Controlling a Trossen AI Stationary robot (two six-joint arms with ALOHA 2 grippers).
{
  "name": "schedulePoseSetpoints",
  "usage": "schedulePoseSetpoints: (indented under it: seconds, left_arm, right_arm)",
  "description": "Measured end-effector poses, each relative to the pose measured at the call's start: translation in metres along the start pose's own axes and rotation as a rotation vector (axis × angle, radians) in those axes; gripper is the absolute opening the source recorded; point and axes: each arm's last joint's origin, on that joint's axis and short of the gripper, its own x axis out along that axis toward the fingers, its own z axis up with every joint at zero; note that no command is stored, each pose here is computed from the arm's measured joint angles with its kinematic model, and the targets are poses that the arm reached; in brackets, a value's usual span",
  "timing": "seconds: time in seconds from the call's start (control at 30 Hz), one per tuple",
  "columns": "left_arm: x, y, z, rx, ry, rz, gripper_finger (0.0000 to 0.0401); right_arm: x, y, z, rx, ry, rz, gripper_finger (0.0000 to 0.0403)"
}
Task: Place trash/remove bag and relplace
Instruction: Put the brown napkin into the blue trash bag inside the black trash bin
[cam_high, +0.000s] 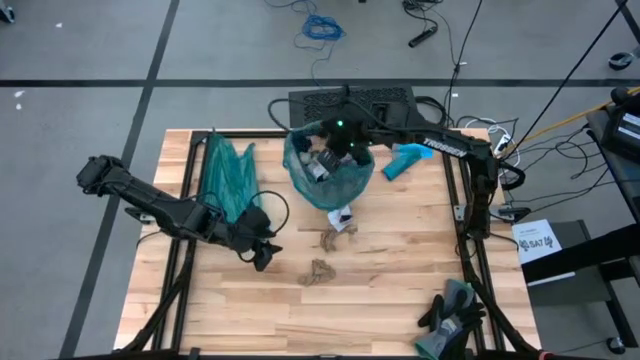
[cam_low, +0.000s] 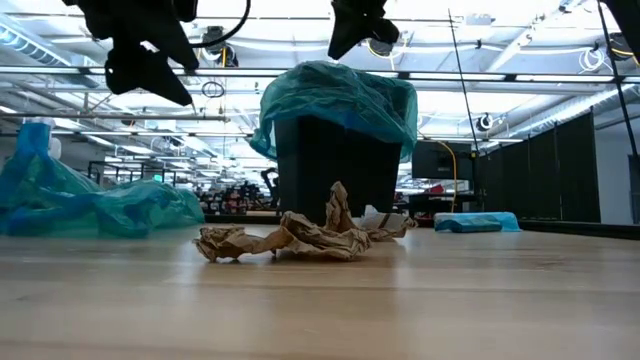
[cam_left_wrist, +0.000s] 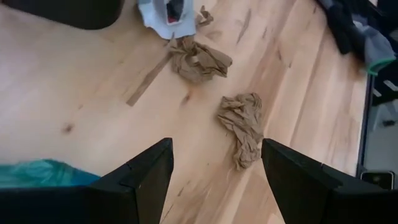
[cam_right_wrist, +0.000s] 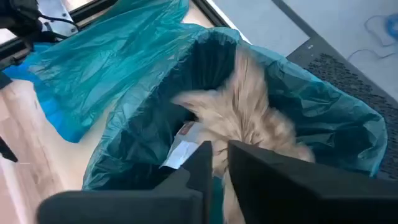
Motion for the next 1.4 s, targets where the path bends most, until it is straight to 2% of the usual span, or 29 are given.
schedulePoseSetpoints:
  seconds: [0.3, 0.53, 0.7, 0.8, 0.93, 1.1, 1.27, 1.4]
  left_arm:
    - [0.005, 0.013, 0.014, 0.092, 0.038, -0.012, 0.0244]
    - [0.009, 0.025, 0.024, 0.175, 0.054, -0.018, 0.0244]
    - [0.01, 0.033, 0.031, 0.251, 0.07, -0.03, 0.0244]
    - [0.011, 0.038, 0.033, 0.298, 0.088, -0.038, 0.0244]
    - [0.011, 0.044, 0.035, 0.348, 0.112, -0.042, 0.0244]
    - [0.008, 0.049, 0.032, 0.42, 0.17, -0.041, 0.0244]
    - [-0.002, 0.052, 0.029, 0.433, 0.194, -0.032, 0.0244]
    - [-0.016, 0.054, 0.028, 0.427, 0.173, -0.043, 0.0244]
  right_arm:
    - [-0.004, 0.001, -0.006, 0.039, 0.057, 0.009, 0.0127]
    - [-0.039, 0.036, -0.03, 0.014, 0.103, 0.069, 0.0141]
    - [-0.06, 0.069, -0.052, 0.023, 0.103, 0.036, 0.014]
    - [-0.062, 0.092, -0.069, -0.003, 0.14, 0.021, 0.014]
    - [-0.052, 0.124, -0.089, -0.063, 0.18, 0.019, 0.014]
    - [-0.019, 0.156, -0.112, -0.056, 0.22, 0.042, 0.0139]
    - [0.031, 0.179, -0.138, -0.002, 0.271, 0.155, 0.0139]
    - [0.066, 0.182, -0.163, 0.09, 0.308, 0.174, 0.0139]
